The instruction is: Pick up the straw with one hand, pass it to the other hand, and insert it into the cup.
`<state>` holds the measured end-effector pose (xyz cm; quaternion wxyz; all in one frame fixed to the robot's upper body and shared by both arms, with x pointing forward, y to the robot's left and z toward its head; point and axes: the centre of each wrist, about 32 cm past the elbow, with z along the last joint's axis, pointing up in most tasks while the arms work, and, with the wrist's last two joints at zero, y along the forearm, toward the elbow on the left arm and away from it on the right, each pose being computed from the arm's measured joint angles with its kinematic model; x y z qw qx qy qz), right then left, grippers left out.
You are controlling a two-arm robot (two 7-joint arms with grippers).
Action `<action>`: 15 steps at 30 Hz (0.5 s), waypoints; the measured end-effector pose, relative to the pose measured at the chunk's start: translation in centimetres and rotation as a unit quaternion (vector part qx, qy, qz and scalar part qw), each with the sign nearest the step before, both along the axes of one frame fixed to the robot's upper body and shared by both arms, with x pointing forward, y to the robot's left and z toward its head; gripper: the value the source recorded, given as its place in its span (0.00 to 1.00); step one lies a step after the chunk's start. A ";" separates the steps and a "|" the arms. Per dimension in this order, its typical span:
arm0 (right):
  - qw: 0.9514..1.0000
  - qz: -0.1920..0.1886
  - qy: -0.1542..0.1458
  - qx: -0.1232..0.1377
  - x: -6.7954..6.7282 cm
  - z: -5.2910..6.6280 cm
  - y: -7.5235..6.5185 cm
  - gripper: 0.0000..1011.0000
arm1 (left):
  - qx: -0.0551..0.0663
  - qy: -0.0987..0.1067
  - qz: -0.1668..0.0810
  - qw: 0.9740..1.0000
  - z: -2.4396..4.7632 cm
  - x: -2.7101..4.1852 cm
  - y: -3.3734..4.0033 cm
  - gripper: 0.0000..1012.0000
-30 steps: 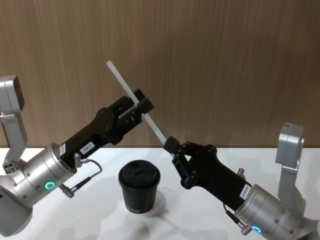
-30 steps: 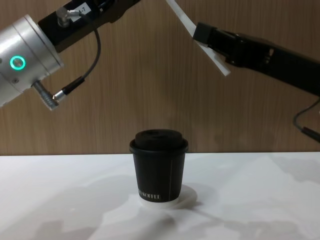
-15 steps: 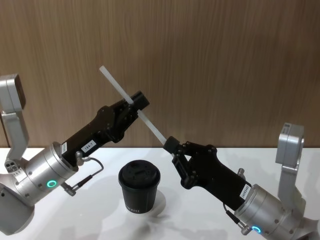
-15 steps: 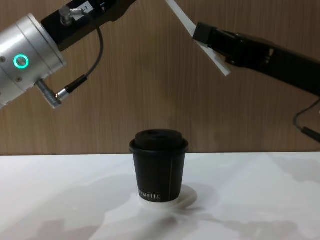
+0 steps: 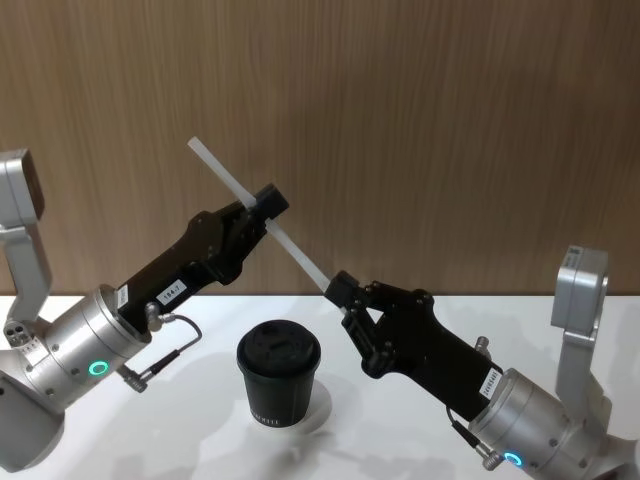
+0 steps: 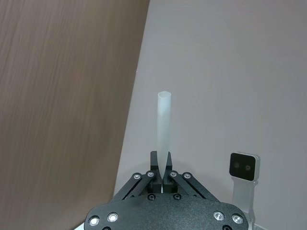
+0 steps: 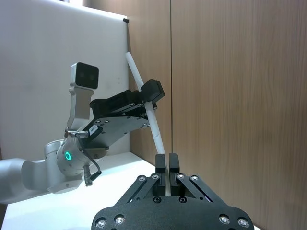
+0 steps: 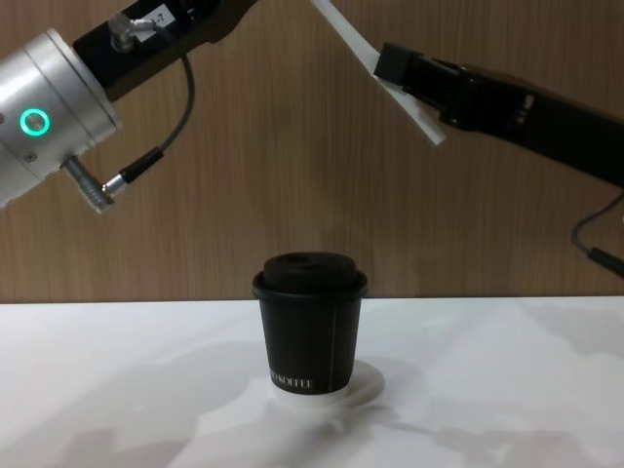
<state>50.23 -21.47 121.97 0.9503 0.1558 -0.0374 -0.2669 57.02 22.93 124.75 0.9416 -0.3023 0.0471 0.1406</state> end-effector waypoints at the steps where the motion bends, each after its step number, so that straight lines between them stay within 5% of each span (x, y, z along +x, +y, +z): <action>1: 1.000 0.000 0.000 0.000 0.0 0.0 0.0 0.05 | 0.000 0.000 0.000 1.000 -0.02 -0.01 0.03 0.01; 15: 1.000 0.000 0.000 0.000 0.0 0.0 0.0 0.48 | 0.003 0.002 0.010 1.000 -0.14 -0.31 0.43 0.01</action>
